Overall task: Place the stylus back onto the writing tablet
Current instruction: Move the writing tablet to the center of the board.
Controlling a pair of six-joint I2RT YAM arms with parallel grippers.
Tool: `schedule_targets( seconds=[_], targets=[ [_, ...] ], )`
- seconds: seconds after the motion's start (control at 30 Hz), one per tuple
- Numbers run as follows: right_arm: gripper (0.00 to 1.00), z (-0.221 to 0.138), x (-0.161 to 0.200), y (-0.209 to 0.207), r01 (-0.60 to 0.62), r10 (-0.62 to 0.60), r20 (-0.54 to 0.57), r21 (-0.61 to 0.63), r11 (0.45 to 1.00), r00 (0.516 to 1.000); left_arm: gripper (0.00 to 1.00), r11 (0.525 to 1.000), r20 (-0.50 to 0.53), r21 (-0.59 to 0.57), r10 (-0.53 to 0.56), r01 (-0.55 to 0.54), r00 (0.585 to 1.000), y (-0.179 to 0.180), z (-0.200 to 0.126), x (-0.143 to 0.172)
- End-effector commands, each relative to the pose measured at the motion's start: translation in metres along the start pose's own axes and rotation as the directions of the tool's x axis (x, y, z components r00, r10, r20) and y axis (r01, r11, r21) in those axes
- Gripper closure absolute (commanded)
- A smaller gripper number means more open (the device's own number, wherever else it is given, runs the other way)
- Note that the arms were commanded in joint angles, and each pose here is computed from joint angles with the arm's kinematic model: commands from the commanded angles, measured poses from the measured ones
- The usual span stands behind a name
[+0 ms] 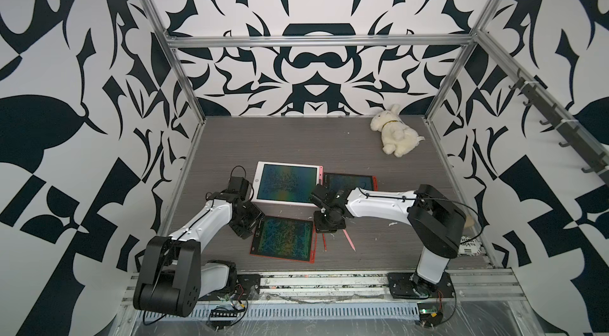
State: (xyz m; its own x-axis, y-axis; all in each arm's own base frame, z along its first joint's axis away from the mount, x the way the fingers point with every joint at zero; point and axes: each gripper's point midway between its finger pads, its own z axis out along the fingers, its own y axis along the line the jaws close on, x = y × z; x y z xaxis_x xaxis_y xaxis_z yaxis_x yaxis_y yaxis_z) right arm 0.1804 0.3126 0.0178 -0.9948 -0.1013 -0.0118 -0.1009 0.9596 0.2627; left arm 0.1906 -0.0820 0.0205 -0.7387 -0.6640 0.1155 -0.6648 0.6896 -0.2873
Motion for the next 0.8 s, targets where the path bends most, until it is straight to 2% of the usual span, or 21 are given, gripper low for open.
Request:
schedule_targets(
  seconds=[0.0, 0.4, 0.77],
  targets=[
    [1.00, 0.007, -0.003, 0.008, -0.004, 0.004, -0.011, -0.007, 1.000, 1.000, 0.39, 0.999, -0.054, -0.034, -0.022, 0.020, 0.998, 0.018, 0.010, 0.019],
    [1.00, 0.008, -0.024, 0.029, 0.029, -0.028, 0.008, -0.029, 0.999, 1.000, 0.38, 1.000, -0.060, 0.000, 0.028, -0.028, 0.998, -0.012, 0.022, 0.027],
    [1.00, -0.016, -0.051, 0.023, 0.015, -0.012, 0.073, -0.041, 0.999, 0.997, 0.36, 0.994, -0.051, 0.042, 0.102, -0.100, 0.993, -0.058, 0.036, 0.028]
  ],
)
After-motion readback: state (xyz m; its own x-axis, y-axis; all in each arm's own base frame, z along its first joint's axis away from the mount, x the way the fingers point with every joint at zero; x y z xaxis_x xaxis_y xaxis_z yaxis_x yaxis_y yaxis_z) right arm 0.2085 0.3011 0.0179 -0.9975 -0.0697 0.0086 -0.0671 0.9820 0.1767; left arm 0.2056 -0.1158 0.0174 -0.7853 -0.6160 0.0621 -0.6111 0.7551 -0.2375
